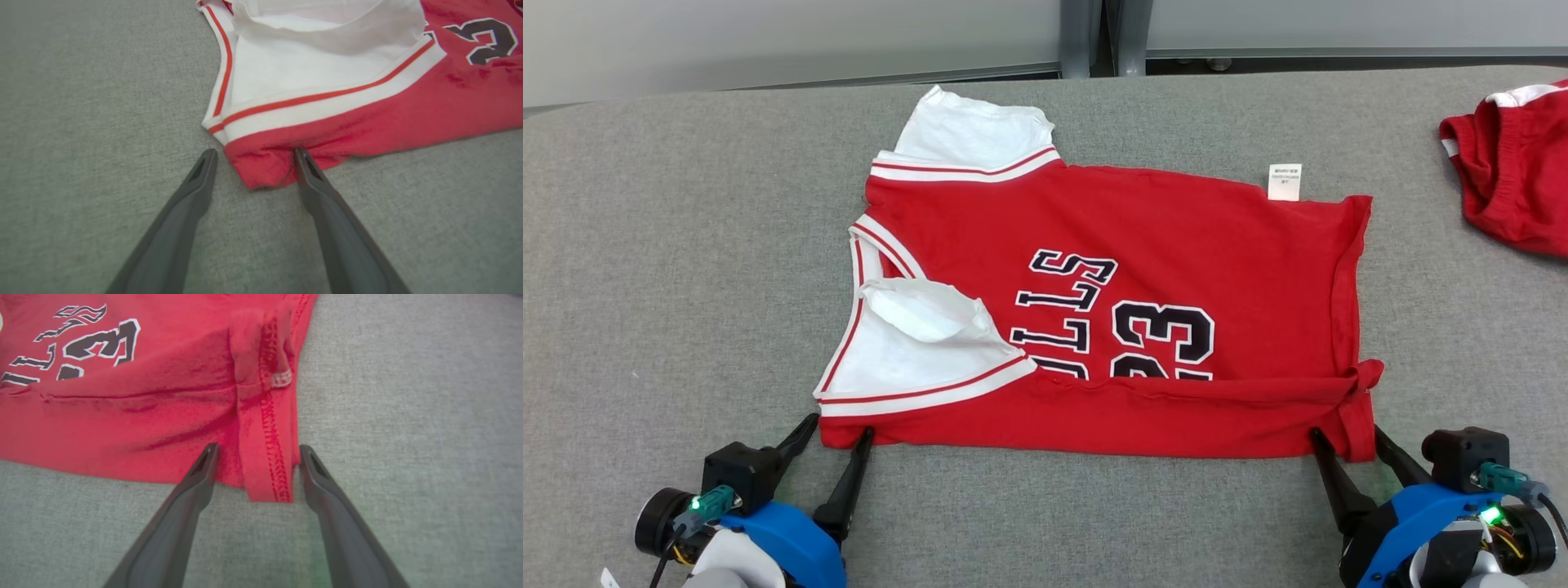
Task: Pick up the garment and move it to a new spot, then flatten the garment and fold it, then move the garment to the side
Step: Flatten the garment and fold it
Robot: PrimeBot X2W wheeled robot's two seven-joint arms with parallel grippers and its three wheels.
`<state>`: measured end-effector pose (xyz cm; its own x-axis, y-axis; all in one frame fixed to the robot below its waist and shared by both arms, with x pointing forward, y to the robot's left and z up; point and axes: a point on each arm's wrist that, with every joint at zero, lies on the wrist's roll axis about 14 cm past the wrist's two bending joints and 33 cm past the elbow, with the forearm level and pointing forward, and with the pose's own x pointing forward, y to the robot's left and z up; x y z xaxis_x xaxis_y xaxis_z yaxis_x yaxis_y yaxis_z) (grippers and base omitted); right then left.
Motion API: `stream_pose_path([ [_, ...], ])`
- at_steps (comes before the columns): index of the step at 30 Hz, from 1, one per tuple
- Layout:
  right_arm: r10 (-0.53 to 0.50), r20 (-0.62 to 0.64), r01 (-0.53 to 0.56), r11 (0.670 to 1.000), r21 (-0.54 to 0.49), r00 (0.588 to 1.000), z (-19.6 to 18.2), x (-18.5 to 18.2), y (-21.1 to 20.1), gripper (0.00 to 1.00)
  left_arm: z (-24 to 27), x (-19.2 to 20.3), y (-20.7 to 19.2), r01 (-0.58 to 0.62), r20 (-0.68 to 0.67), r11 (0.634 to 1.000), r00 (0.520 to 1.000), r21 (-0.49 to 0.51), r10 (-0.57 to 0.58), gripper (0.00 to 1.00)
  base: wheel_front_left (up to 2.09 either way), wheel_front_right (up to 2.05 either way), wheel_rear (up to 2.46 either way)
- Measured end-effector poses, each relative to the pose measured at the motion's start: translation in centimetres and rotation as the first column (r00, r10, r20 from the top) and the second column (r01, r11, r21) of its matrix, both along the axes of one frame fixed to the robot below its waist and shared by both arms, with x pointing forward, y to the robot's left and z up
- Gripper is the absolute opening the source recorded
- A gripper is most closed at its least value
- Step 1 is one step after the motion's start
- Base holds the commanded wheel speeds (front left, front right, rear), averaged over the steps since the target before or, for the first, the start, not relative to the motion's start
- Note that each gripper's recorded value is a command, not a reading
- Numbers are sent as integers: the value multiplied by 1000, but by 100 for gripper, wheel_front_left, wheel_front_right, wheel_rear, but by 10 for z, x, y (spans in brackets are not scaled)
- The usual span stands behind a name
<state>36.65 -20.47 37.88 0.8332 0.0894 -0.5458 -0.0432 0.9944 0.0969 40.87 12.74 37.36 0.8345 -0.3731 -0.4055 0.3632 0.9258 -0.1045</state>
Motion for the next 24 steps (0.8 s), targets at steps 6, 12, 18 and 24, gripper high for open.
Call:
stream_pose_path([
  [6, 11, -2, -11, 1000, 11, 1000, -3, 1, 6, 0, -4, 0, -4, 7, -25, 1000, 1000, -16, -8, 0, 0, 0, 0],
  [12, 4, 37, -5, 999, 37, 999, 4, -1, 10, 0, 6, -2, -6, -12, 3, 999, 1000, -43, 12, 0, 0, 0, 0],
  [18, -24, 48, 20, 996, 88, 999, 10, -25, 13, 0, 16, -26, 11, -98, 33, 993, 994, -69, 100, 0, 0, 0, 0],
  [24, -19, 21, 17, 992, 125, 1000, 14, -56, 24, 0, 19, -68, 28, -176, 14, 982, 984, -66, 177, 0, 0, 0, 0],
])
